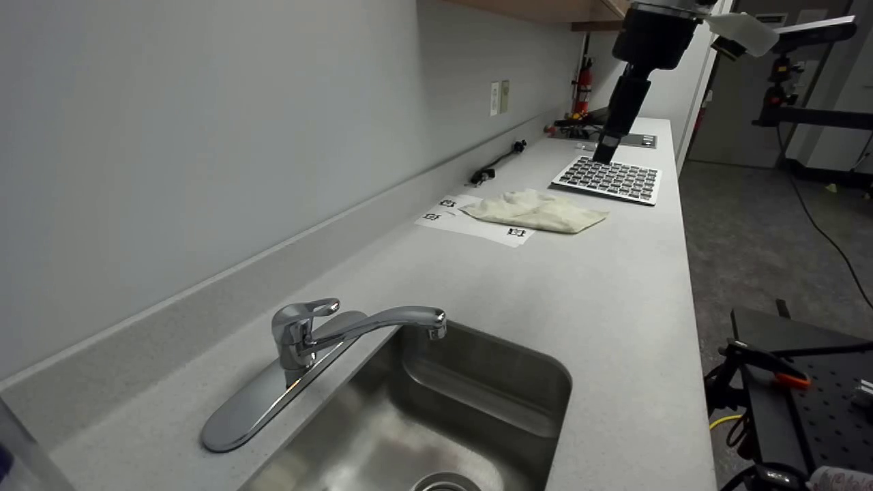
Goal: Turn the tap nozzle to the left and the tap handle to the right
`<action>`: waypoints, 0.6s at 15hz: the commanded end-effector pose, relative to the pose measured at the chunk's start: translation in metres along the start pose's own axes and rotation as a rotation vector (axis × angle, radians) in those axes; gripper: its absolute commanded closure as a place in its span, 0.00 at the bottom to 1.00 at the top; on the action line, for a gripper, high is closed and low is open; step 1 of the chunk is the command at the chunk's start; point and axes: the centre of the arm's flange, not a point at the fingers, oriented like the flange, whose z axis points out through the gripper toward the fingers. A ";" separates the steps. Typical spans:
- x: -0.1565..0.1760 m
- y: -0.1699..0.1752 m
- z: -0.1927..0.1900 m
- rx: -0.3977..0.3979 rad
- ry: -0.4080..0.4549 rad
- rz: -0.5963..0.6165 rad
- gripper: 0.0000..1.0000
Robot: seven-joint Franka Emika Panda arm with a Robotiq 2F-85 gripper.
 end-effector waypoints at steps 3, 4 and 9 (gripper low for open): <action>0.000 0.000 0.000 0.011 -0.010 -0.009 0.00; 0.000 0.000 0.000 0.013 -0.011 -0.013 0.00; 0.000 0.000 0.000 0.038 -0.008 -0.039 0.00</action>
